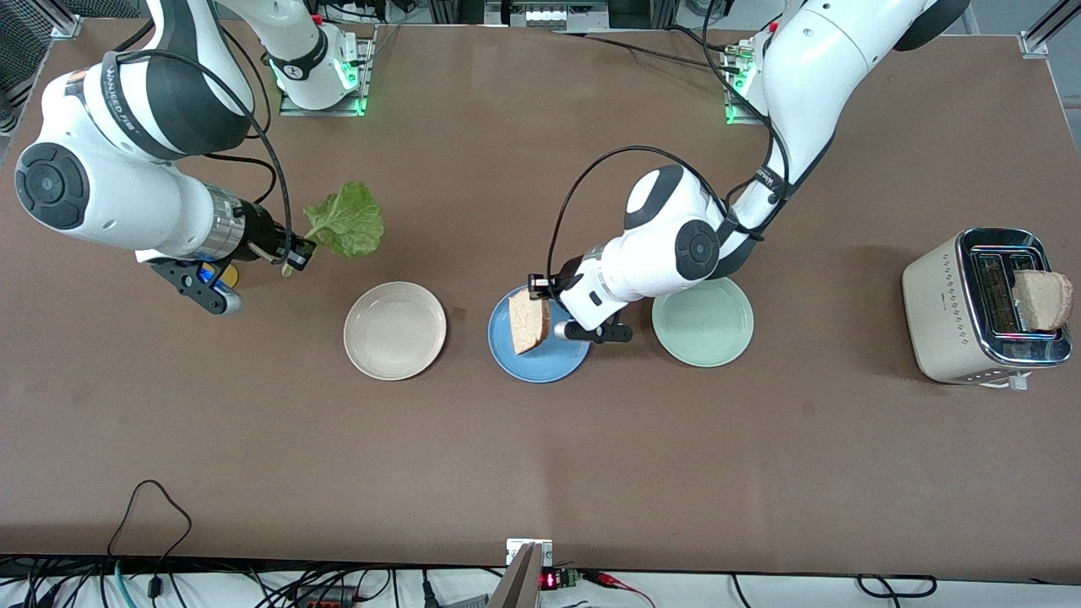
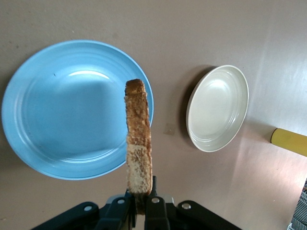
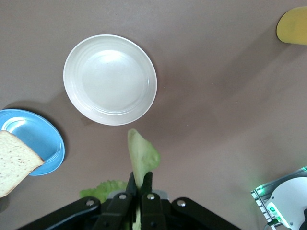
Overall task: Make sandwich in blue plate with both arms
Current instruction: 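Carry the bread slice with the left gripper over the blue plate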
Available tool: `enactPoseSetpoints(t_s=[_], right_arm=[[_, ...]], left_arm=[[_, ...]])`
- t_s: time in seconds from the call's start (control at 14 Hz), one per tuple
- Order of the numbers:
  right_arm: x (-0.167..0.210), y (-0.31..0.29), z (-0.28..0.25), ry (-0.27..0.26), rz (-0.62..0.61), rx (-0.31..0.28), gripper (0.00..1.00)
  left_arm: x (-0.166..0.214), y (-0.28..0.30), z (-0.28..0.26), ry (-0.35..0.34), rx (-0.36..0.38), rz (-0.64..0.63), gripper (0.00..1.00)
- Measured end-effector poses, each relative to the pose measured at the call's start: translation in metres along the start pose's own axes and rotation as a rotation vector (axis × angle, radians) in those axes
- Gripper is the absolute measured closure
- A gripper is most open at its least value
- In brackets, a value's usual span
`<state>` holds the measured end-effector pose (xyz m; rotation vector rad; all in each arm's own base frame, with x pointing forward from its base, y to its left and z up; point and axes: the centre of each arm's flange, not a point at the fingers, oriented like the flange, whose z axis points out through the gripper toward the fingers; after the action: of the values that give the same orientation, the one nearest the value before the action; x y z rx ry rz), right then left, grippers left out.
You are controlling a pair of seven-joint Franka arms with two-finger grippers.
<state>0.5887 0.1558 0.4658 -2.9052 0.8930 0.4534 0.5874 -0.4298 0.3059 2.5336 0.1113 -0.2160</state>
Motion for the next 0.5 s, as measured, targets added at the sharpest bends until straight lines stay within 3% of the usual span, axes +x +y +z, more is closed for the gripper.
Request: enactPoseSetpoints(t_s=[0.5], right_arm=[[0.0,0.0,0.0,0.0,0.0,0.0,0.96]], left_arm=[[0.005,-0.014,0.019,-0.014,0.002,-0.021,0.91]])
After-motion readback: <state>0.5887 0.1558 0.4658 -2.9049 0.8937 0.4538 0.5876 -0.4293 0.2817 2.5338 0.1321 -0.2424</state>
